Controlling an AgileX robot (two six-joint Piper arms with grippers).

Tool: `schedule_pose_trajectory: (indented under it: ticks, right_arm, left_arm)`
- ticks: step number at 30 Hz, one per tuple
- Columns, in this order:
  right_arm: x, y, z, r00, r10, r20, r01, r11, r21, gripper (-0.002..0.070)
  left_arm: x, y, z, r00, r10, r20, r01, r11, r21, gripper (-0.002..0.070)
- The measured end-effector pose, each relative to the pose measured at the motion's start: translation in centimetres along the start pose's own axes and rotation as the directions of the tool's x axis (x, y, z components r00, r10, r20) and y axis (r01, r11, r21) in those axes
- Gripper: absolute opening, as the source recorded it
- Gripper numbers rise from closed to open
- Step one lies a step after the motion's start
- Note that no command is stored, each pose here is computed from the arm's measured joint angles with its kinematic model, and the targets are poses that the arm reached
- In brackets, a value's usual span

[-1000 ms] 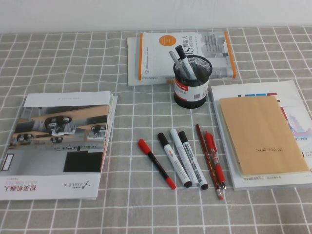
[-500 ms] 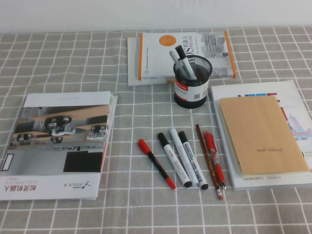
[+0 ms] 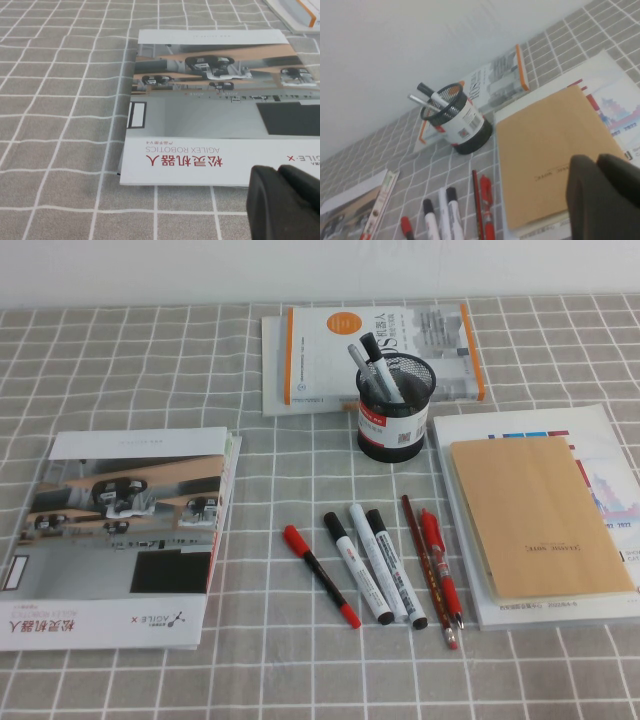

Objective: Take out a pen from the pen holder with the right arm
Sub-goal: 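Take a marker out of the pen holder and lay it on the table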

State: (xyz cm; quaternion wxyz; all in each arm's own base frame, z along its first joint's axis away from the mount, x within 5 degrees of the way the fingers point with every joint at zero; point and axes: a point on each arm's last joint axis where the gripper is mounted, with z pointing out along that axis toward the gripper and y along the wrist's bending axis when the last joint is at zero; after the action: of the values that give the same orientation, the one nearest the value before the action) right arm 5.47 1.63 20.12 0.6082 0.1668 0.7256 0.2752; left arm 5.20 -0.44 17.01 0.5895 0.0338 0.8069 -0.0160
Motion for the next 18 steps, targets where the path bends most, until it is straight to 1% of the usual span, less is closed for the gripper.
schedule_pose_trajectory:
  ticks: [2, 5, 8, 10, 14, 18]
  right_arm:
    - [-1.1, 1.2, 0.0, 0.998, -0.040, -0.048, 0.040, 0.999, -0.011, -0.0013]
    - [-2.9, 3.3, 0.3, 0.980, -0.116, -0.163, 0.112, 0.993, -0.031, -0.0013]
    - [-4.8, 5.2, 1.3, 0.938, -0.167, -0.305, 0.160, 0.986, -0.048, -0.0013]
    - [-5.9, 6.2, 2.4, 0.902, -0.200, -0.384, 0.193, 0.980, -0.057, -0.0013]
    - [-7.9, 7.4, 5.6, 0.822, -0.242, -0.516, 0.241, 0.968, -0.071, -0.0012]
    - [-9.1, 7.8, 8.8, 0.762, -0.272, -0.588, 0.277, 0.957, -0.084, -0.0012]
  left_arm:
    - [0.0, 0.0, 0.0, 1.000, 0.000, 0.000, 0.000, 1.000, 0.000, -0.0005]
    - [0.0, 0.0, 0.0, 1.000, 0.000, 0.000, 0.000, 1.000, 0.000, -0.0005]
    - [0.0, 0.0, 0.0, 1.000, 0.000, 0.000, 0.000, 1.000, 0.000, -0.0005]
    - [0.0, 0.0, 0.0, 1.000, 0.000, 0.000, 0.000, 1.000, 0.000, -0.0005]
    - [0.0, 0.0, 0.0, 1.000, 0.000, 0.000, 0.000, 1.000, 0.000, -0.0005]
    - [0.0, 0.0, 0.0, 1.000, 0.000, 0.000, 0.000, 1.000, 0.000, -0.0005]
